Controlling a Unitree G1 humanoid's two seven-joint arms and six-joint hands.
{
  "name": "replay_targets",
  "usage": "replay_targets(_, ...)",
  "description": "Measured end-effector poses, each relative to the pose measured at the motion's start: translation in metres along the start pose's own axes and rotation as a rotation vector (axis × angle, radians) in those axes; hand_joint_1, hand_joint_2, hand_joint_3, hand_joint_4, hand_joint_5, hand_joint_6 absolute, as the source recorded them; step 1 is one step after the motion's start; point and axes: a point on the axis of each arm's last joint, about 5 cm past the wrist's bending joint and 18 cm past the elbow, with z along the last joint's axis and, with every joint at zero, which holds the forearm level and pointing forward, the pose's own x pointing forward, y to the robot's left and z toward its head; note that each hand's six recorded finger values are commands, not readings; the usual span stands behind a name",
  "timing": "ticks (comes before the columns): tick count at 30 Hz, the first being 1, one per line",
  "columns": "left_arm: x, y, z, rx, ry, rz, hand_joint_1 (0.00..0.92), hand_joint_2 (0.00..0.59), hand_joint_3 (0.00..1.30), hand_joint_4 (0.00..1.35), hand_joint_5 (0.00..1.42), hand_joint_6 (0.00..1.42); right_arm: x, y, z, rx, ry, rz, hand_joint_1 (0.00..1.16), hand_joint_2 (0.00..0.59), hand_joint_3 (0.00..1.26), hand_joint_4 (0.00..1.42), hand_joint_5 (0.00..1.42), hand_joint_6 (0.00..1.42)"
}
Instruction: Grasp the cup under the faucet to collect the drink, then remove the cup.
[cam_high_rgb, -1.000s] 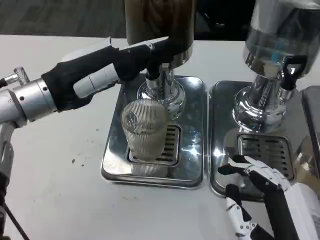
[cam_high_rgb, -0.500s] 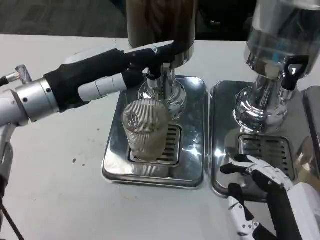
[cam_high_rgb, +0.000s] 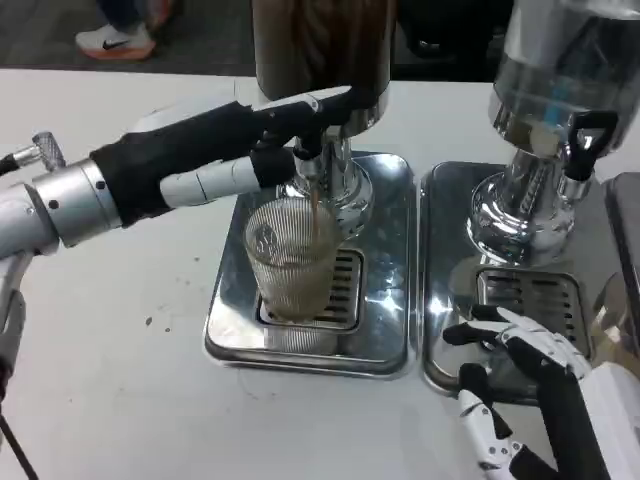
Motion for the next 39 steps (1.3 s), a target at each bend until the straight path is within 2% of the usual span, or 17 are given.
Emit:
replay_targets(11,0.0,-0.003,-0.0001,0.021,-0.001,0.008,0.0,0.011,0.08,0.0,0.01,0.0,-0.001,-0.0014,0.0013,0.002,-0.002,-0.001,0.41,0.54,0.46,0.23,0.2,0.13)
replay_targets(15,0.0,-0.003,0.0006,0.04,0.005,0.007,0.0,0.01,0.08,0.0,0.0,0.0,0.002,-0.0047,0.0057,0.014,-0.025,-0.018,0.41,0.54,0.45,0.23,0.2,0.15)
replay_targets(20,0.001,-0.003,0.0011,0.056,0.011,0.007,0.0,0.009,0.08,0.0,0.0,0.0,0.005,-0.0075,0.0092,0.056,-0.04,-0.021,0.41,0.54,0.44,0.23,0.21,0.18)
replay_targets(21,0.001,-0.003,0.0013,0.06,0.011,0.006,0.0,0.009,0.08,0.0,0.0,0.0,0.006,-0.0086,0.0104,0.071,-0.047,-0.023,0.41,0.531,0.43,0.23,0.23,0.24)
replay_targets(23,0.001,-0.003,0.0015,0.066,0.01,0.009,0.0,0.009,0.08,0.0,0.0,0.0,0.009,-0.0102,0.0118,0.107,-0.055,-0.022,0.43,0.474,0.37,0.22,0.25,0.27)
replay_targets(24,0.001,-0.004,0.0015,0.067,0.009,0.01,0.0,0.009,0.08,0.0,0.0,0.0,0.009,-0.0106,0.0118,0.125,-0.053,-0.016,0.47,0.422,0.33,0.22,0.26,0.28)
replay_targets(25,0.001,-0.004,0.0015,0.068,0.009,0.011,0.0,0.009,0.08,0.0,0.0,0.0,0.009,-0.011,0.0116,0.138,-0.052,-0.011,0.49,0.396,0.3,0.21,0.28,0.29)
replay_targets(27,0.001,-0.004,0.0015,0.069,0.009,0.011,0.0,0.009,0.08,0.0,0.0,0.0,0.011,-0.0123,0.0114,0.181,-0.053,-0.003,0.51,0.38,0.29,0.21,0.29,0.31)
replay_targets(31,0.0,-0.004,0.0015,0.07,0.009,0.013,0.0,0.009,0.08,0.0,0.0,0.0,0.017,-0.0144,0.0112,0.268,-0.061,0.031,0.56,0.309,0.23,0.18,0.3,0.32)
replay_targets(34,0.0,-0.003,0.0015,0.071,0.01,0.014,0.0,0.009,0.08,0.0,0.0,0.0,0.021,-0.0148,0.0102,0.321,-0.058,0.071,0.57,0.302,0.2,0.17,0.3,0.33)
replay_targets(37,-0.001,-0.003,0.0017,0.074,0.014,0.016,0.0,0.009,0.08,0.0,0.0,0.0,0.026,-0.0143,0.009,0.363,-0.052,0.114,0.59,0.256,0.12,0.12,0.22,0.28)
replay_targets(39,-0.002,-0.003,0.0018,0.075,0.016,0.017,0.0,0.009,0.08,0.0,0.0,0.0,0.029,-0.0137,0.008,0.378,-0.047,0.147,0.6,0.248,0.06,0.09,0.18,0.24)
